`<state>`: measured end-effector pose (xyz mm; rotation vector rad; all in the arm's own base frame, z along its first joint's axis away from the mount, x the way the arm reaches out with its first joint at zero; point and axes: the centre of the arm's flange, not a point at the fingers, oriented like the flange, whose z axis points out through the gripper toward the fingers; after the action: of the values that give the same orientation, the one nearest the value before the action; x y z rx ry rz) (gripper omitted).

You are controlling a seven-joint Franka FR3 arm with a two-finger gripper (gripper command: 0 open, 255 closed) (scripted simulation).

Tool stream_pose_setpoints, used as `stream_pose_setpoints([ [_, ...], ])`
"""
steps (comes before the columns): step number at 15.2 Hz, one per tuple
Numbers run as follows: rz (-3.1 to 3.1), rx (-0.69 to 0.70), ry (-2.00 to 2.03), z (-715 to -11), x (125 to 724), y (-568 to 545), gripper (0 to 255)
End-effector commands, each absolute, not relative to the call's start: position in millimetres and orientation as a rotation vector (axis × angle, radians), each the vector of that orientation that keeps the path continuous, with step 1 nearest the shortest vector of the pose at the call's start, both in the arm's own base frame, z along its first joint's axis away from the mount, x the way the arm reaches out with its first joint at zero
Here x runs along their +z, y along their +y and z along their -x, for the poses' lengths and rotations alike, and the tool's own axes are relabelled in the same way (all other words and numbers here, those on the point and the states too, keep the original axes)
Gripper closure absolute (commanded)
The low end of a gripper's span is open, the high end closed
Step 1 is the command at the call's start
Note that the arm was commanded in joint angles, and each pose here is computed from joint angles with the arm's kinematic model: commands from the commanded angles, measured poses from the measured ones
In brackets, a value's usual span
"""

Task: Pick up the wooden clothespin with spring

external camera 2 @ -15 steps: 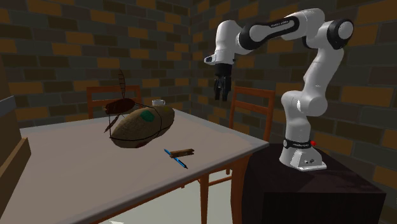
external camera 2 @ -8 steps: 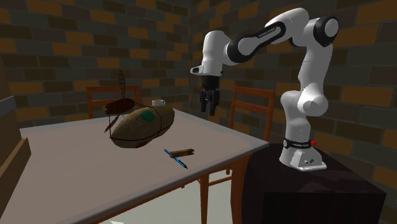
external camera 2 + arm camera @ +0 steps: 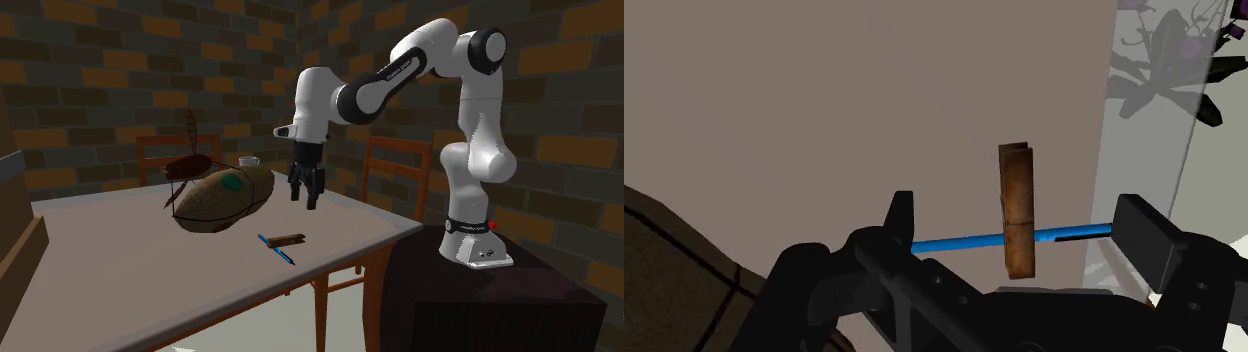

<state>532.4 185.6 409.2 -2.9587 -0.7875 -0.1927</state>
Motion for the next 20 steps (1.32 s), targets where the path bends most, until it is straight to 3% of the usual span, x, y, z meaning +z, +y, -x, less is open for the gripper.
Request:
stream_pose_setpoints([
  [1, 2.947, -0.201, -0.845, -545.1, 393.8, 203.3, 0],
  [14, 2.925, -0.215, -0.946, -568.4, 328.5, 236.2, 0],
  [15, 2.925, -0.215, -0.946, -568.9, 329.0, 236.0, 255],
  [20, 2.925, -0.215, -0.946, -567.9, 328.7, 237.0, 255],
])
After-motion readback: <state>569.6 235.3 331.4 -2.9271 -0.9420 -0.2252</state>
